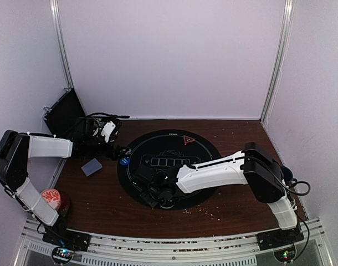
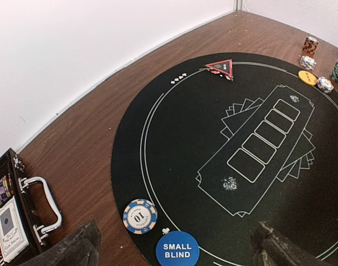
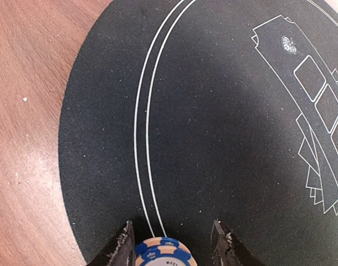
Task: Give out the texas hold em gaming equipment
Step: Place the poker chips pile in the dealer area.
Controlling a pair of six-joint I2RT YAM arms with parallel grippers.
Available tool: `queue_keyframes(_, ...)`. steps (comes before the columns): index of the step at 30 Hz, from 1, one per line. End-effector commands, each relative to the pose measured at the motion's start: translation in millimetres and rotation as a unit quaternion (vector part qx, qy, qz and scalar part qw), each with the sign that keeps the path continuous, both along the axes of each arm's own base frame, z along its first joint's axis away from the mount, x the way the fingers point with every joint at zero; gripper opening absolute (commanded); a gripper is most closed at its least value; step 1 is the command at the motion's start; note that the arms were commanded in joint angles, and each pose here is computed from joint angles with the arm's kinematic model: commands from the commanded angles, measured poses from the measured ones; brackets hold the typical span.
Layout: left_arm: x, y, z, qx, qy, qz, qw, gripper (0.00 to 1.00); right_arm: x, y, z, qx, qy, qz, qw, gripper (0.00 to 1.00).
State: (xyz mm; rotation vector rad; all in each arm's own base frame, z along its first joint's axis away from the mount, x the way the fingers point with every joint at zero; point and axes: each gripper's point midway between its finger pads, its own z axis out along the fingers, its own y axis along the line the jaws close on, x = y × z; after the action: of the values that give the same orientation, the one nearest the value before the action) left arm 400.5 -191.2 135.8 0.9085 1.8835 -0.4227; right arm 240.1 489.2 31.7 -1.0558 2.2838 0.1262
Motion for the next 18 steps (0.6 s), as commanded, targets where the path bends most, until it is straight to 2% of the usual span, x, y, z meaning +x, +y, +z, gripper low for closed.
queue_keyframes(1, 4.9, -0.3, 8.2, -0.009, -0.020, -0.002, 1.000, 0.98, -6.1, -27.8, -8.2, -0.064, 0.000, -0.001, 0.998, 0.47)
queue_keyframes(10, 5.0, -0.2, 8.5, -0.009, -0.020, -0.002, 1.000, 0.98, -7.3, -25.0, -2.8, -0.060, -0.002, 0.004, 0.998, 0.49)
queue_keyframes(13, 5.1, -0.2, 7.7, -0.010, -0.019, -0.001, 1.000, 0.98, -6.7, -18.9, 7.5, -0.042, -0.006, 0.008, 0.999, 0.57)
queue_keyframes(18, 5.4, -0.1, 7.9, -0.009, -0.019, -0.001, 1.000, 0.98, 0.3, -15.2, 52.0, 0.009, -0.036, -0.006, 0.999, 0.75)
